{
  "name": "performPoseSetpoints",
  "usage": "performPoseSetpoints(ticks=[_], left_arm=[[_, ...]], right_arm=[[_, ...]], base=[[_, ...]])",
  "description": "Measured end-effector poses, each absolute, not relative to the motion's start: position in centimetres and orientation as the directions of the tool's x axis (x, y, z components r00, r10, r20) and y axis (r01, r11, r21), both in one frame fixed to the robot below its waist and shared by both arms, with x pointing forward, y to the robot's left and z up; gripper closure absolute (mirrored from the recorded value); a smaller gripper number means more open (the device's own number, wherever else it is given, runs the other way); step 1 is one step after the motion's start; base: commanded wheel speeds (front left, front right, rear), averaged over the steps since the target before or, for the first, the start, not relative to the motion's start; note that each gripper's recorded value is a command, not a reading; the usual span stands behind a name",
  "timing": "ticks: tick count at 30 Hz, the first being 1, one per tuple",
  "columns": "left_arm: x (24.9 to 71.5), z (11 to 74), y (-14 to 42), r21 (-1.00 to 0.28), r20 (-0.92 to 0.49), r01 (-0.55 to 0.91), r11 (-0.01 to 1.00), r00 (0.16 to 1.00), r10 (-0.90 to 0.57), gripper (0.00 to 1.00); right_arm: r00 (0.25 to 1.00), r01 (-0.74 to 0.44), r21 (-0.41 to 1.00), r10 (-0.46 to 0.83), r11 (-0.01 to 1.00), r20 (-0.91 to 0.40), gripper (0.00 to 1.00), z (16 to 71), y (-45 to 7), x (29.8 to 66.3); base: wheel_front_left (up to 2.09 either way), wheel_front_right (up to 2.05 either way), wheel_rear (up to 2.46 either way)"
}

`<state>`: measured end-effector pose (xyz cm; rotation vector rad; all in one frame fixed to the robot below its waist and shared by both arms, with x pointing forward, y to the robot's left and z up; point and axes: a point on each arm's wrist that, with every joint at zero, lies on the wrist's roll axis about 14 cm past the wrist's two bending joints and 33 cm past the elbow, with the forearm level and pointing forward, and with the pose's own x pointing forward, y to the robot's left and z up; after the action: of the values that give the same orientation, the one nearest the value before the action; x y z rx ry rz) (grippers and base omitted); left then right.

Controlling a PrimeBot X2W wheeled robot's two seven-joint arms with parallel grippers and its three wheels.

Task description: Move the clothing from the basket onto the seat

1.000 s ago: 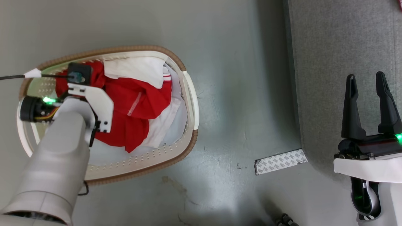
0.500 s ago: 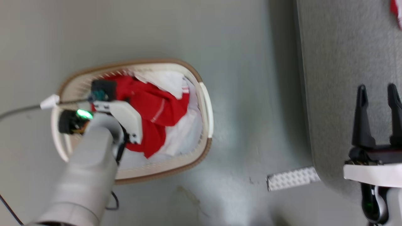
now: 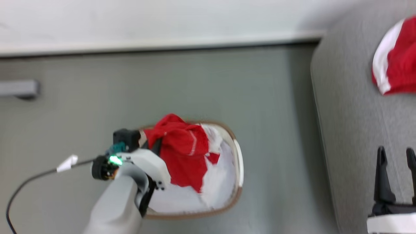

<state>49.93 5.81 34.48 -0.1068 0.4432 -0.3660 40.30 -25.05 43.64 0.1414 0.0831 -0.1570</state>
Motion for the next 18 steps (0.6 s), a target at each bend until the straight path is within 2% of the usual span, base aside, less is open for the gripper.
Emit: performPoseSetpoints(ticks=[7, 13, 18], left_arm=[[47.7, 44.0, 8.2, -0.182, -0.15, 0.296, 0.938, 0.934, -0.324, 1.0], [44.5, 50.7, 10.1, -0.164, 0.044, 0.292, 0.942, 0.956, -0.289, 1.0], [41.3, 53.9, 12.5, -0.133, 0.144, 0.259, 0.957, 0.96, -0.24, 1.0]], right_arm=[[0.994, 0.107, 0.134, -0.108, 0.985, 0.003, 0.0, 47.6, -24.0, 38.2], [0.994, 0.068, 0.133, -0.078, 0.989, 0.072, 0.0, 50.0, -23.2, 36.3], [0.992, 0.046, 0.135, -0.061, 0.99, 0.109, 0.0, 51.3, -22.7, 34.7]], base=[[0.0, 0.0, 0.0], [0.0, 0.0, 0.0], [0.0, 0.0, 0.0]])
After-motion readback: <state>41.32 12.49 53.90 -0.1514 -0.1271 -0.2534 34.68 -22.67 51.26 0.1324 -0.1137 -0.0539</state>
